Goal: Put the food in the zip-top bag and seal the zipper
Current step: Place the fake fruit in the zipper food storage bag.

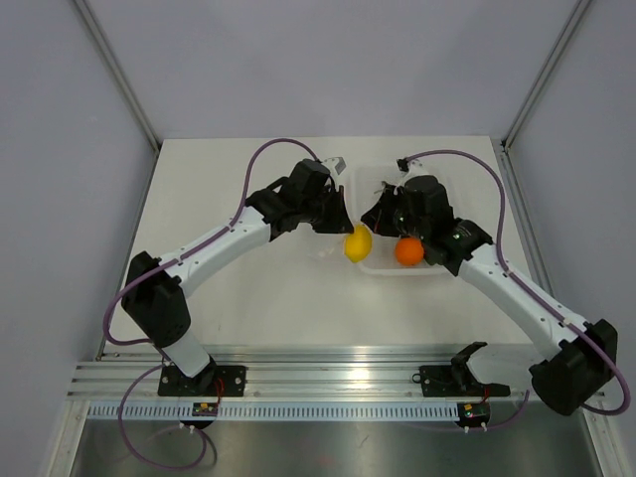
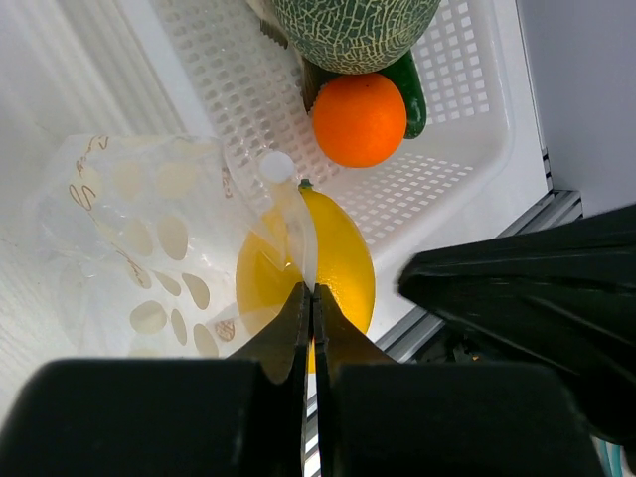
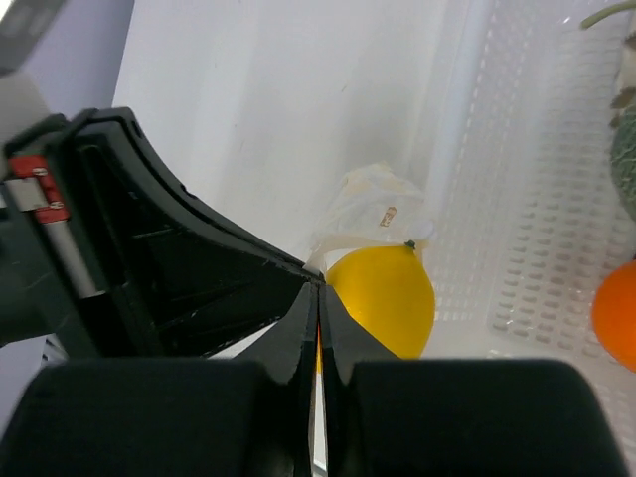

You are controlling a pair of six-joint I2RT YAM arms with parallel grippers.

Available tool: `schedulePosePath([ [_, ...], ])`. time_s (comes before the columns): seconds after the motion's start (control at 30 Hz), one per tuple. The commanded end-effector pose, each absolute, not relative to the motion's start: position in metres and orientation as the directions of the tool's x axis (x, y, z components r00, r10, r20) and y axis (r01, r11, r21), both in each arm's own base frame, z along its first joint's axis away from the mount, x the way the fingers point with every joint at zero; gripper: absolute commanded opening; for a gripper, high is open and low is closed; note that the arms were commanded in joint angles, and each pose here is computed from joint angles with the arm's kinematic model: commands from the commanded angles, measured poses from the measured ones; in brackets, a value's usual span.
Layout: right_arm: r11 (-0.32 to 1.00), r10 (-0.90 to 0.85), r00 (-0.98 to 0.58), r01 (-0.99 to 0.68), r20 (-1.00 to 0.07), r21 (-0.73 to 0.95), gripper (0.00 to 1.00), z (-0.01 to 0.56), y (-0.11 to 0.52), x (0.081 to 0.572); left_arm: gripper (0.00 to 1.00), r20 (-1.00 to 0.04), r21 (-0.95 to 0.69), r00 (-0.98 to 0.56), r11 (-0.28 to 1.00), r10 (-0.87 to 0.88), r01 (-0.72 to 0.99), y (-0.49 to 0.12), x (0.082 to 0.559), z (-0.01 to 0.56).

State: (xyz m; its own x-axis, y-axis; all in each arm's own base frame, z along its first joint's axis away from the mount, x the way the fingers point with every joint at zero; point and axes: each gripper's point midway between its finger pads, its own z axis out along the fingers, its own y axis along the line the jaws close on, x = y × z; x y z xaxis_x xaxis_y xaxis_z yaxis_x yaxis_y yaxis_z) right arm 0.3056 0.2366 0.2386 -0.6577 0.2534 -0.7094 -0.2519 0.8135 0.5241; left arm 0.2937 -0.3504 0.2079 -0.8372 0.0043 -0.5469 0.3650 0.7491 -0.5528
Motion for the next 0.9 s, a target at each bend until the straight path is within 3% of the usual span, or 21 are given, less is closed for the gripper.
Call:
schedulePosePath([
  [0.0, 0.846, 0.322, -0.547, -0.2, -0.773, 0.494, 0.05, 0.272, 0.206, 0.308, 0.0, -0.588, -0.598, -0.809, 0.686, -0.024, 0.414, -0.366, 0.299, 0.238],
  [0.37, 0.856, 0.315, -0.654, -0.117, -0.688, 0.504, 0.02, 0.214, 0.189, 0.279, 0.0, -0.595, -0.6, -0.804, 0.682, -0.029, 0.419, -0.365, 0.301, 0.244],
  [0.87, 0.808, 0.308, -0.704, -0.162, -0.64, 0.567, 0.01, 0.203, 0.212, 0.279, 0.0, -0.589, -0.608, -0.808, 0.675, -0.03, 0.418, -0.365, 0.3, 0.244],
])
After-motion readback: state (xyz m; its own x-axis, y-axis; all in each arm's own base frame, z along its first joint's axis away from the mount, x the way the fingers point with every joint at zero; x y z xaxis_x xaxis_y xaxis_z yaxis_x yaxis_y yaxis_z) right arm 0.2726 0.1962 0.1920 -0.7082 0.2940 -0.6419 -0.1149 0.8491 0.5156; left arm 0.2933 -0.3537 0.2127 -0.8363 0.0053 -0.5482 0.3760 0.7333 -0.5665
